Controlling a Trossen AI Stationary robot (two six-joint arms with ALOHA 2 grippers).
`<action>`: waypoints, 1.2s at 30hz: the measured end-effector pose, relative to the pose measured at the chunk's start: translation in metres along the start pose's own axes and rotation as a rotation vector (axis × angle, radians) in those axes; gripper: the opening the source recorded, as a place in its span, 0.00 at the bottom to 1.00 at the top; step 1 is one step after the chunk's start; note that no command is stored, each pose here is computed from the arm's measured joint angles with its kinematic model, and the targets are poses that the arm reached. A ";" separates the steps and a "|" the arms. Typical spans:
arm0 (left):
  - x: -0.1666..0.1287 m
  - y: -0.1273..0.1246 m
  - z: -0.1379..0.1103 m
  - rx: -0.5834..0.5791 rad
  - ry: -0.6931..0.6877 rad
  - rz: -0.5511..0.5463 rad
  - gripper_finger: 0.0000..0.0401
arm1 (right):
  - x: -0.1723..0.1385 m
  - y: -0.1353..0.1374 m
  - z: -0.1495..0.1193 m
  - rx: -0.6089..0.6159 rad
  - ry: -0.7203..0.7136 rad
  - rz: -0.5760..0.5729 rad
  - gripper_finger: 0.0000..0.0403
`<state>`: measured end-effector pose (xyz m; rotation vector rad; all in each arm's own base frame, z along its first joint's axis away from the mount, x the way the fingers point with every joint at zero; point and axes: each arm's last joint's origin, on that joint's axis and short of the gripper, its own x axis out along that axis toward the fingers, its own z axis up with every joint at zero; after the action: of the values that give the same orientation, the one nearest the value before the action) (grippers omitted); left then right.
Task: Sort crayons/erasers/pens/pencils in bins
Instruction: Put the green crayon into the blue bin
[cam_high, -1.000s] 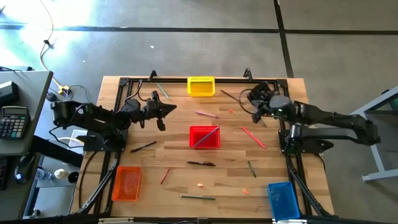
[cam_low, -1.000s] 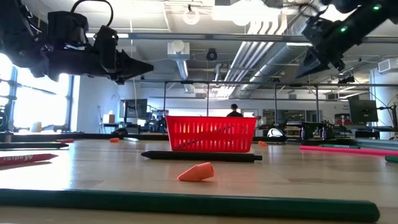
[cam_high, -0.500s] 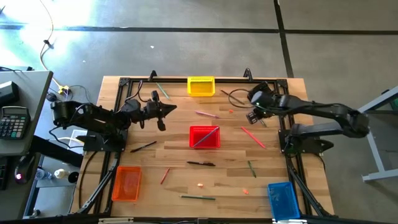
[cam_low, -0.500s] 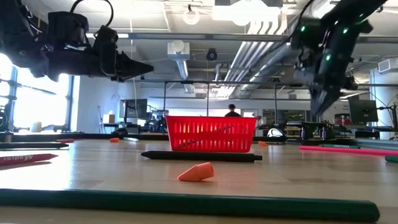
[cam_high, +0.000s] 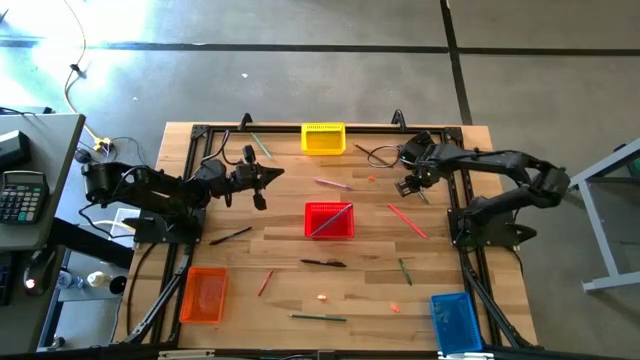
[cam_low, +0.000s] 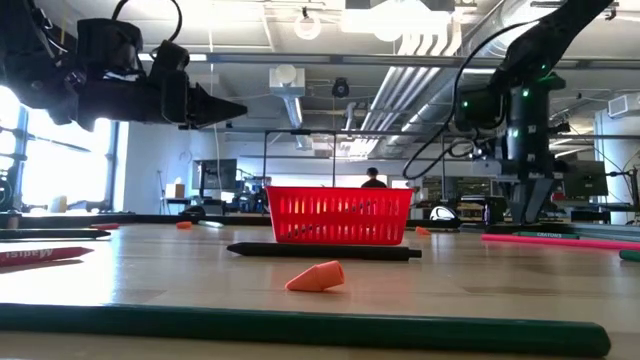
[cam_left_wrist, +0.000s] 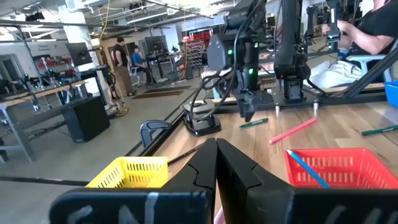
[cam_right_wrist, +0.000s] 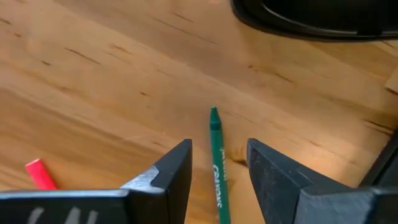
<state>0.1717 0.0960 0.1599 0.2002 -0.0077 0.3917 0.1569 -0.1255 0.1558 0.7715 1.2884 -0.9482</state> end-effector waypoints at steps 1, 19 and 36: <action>0.000 0.000 0.000 0.000 -0.003 0.001 0.00 | 0.002 -0.001 0.001 -0.006 0.007 -0.001 0.36; 0.000 0.000 0.001 0.009 -0.008 0.001 0.00 | 0.028 0.001 0.009 -0.035 0.127 0.050 0.19; 0.000 0.000 0.001 0.015 -0.007 0.001 0.00 | 0.008 -0.001 0.002 0.042 0.120 0.160 0.08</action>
<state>0.1718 0.0961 0.1607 0.2164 -0.0121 0.3922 0.1573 -0.1286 0.1479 0.9618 1.2927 -0.8129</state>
